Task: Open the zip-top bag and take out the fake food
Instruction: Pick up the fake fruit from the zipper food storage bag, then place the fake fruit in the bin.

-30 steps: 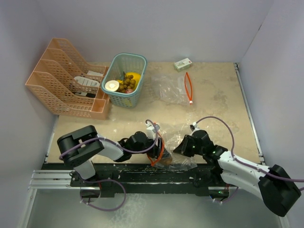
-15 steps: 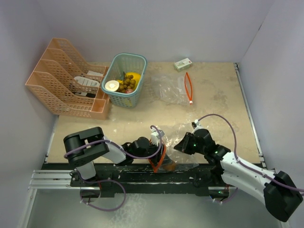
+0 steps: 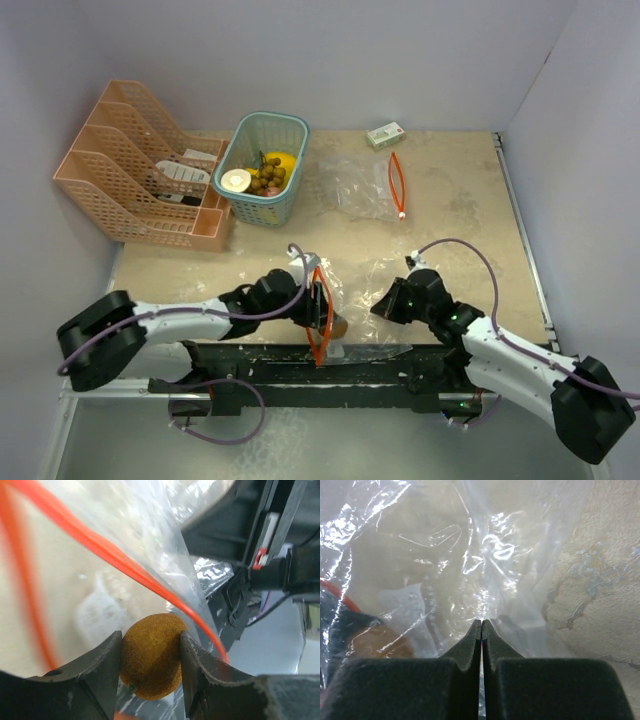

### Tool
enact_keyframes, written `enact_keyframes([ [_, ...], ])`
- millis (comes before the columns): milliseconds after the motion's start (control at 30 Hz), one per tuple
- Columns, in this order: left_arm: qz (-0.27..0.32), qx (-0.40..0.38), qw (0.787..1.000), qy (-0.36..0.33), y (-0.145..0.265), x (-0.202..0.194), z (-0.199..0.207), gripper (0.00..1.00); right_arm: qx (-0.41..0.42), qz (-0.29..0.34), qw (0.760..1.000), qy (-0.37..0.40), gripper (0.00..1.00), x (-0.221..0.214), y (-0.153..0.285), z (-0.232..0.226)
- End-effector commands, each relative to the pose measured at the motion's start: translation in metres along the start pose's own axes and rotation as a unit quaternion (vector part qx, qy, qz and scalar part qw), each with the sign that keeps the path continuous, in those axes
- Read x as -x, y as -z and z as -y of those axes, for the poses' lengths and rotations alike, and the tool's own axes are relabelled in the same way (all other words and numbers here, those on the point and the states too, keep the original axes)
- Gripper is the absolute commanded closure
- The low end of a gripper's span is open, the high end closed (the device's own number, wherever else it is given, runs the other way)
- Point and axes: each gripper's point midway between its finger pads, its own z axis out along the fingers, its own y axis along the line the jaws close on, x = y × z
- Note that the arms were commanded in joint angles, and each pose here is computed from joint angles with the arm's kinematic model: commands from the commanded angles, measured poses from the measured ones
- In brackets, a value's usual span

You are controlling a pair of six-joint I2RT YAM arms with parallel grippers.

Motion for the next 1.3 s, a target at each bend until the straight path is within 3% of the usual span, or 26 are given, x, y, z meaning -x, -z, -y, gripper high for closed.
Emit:
enact_keyframes([
  [0,0.026,0.055,0.998,-0.007,0.03,0.033,-0.014,0.79,0.002,0.018,1.0,0.01,1.0,0.011,-0.005,-0.003],
  [367,0.116,0.161,0.98,0.014,0.099,0.102,-0.03,0.77,-0.025,0.012,1.0,0.01,1.0,0.01,-0.015,0.01],
  [767,0.272,0.231,0.934,0.012,0.155,0.305,-0.039,0.74,-0.022,0.012,1.0,0.013,1.0,0.011,-0.014,0.011],
  [967,0.306,0.316,0.898,0.009,0.178,0.383,-0.068,0.69,-0.022,0.013,1.0,0.013,1.0,0.011,-0.012,0.012],
  [1100,0.314,0.357,0.88,0.013,0.185,0.41,-0.096,0.57,-0.022,0.015,1.0,0.013,1.0,0.012,-0.012,0.012],
  [1267,0.324,0.375,0.868,0.017,0.196,0.417,-0.108,0.17,-0.023,0.014,1.0,0.016,1.0,0.013,-0.013,0.011],
])
